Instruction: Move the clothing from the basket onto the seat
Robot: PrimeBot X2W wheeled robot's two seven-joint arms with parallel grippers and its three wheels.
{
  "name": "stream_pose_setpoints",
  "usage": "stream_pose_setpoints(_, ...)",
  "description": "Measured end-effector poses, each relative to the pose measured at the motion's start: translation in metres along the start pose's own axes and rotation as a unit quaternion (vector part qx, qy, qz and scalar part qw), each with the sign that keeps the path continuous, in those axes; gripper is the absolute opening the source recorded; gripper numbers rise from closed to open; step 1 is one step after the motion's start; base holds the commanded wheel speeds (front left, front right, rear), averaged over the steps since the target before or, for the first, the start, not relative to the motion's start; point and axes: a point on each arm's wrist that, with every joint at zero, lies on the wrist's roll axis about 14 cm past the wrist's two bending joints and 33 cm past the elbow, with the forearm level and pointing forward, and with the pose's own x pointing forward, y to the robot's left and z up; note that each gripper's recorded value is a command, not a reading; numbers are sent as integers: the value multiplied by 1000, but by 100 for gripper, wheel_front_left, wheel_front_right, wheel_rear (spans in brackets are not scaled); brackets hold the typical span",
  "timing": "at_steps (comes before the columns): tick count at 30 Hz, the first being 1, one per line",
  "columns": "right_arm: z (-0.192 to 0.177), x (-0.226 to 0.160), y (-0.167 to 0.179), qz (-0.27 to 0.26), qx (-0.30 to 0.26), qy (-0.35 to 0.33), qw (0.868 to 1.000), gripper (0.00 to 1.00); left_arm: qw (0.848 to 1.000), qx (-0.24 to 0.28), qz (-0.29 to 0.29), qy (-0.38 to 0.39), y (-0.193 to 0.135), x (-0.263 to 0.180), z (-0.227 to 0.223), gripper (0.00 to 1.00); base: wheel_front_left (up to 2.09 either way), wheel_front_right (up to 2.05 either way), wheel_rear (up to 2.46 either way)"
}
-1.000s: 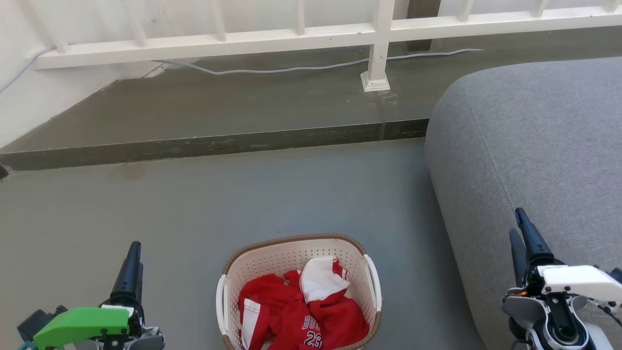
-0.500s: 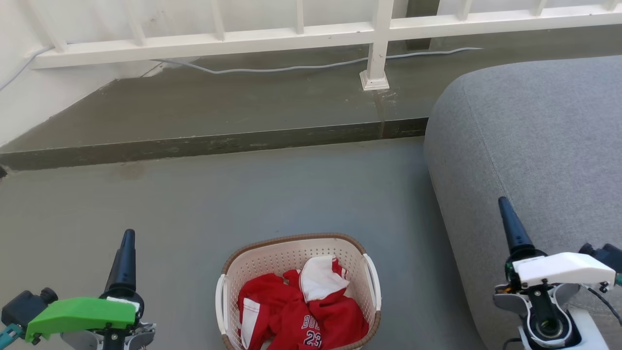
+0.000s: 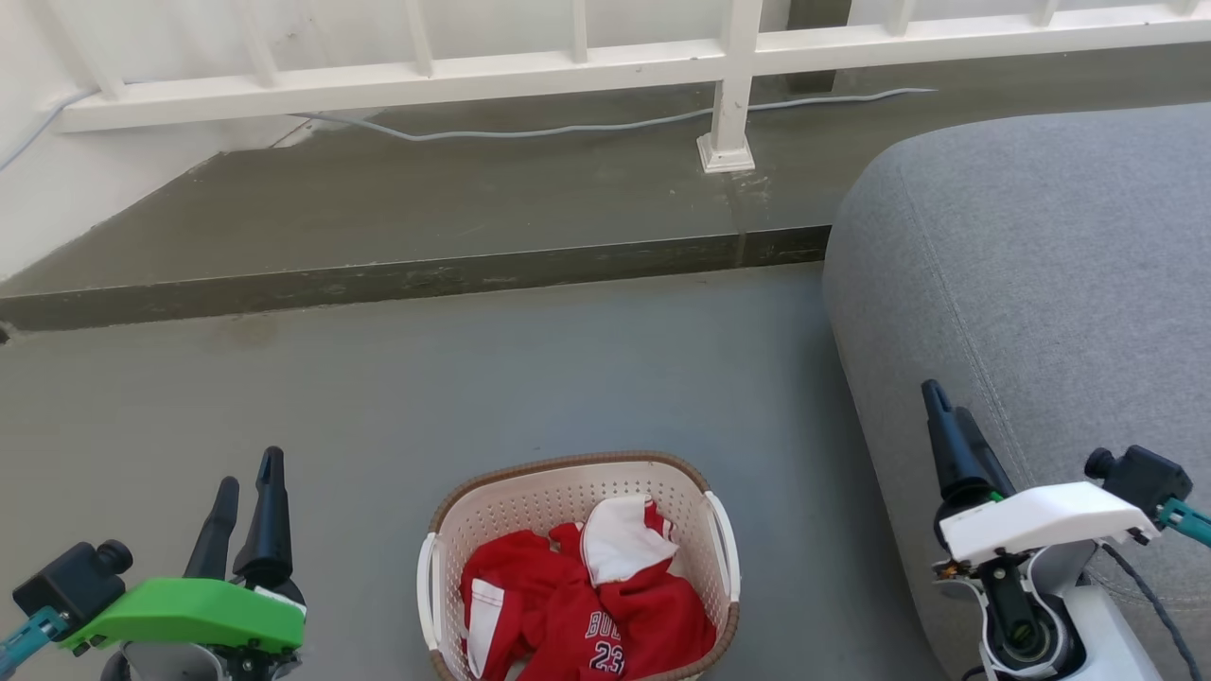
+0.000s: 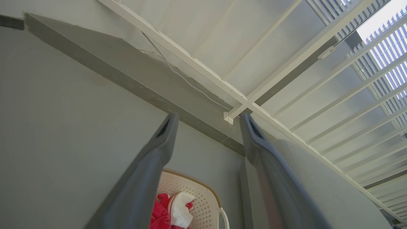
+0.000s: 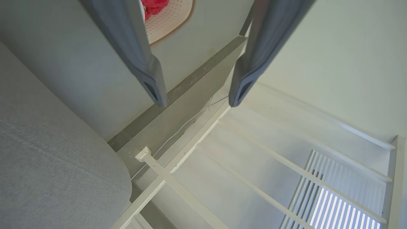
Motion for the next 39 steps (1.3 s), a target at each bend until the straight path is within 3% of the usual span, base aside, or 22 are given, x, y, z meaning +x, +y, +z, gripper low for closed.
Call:
stream_pose_setpoints(7,-4,0,8,13,-60,3,998,100,997,79,-2,-2,-2,-2,0,100,0,0,0)
stream_pose_setpoints(17,-10,-1,17,26,-132,1,991,100,988,152,-8,-10,-7,-6,-1,100,0,0,0)
stream_pose_setpoints(28,-13,-2,28,46,-213,-12,976,100,971,237,-20,-25,-17,-11,-1,100,0,0,0)
stream_pose_setpoints(39,-16,-5,45,77,-298,-31,951,100,946,319,-33,-50,-24,-18,4,100,0,0,0)
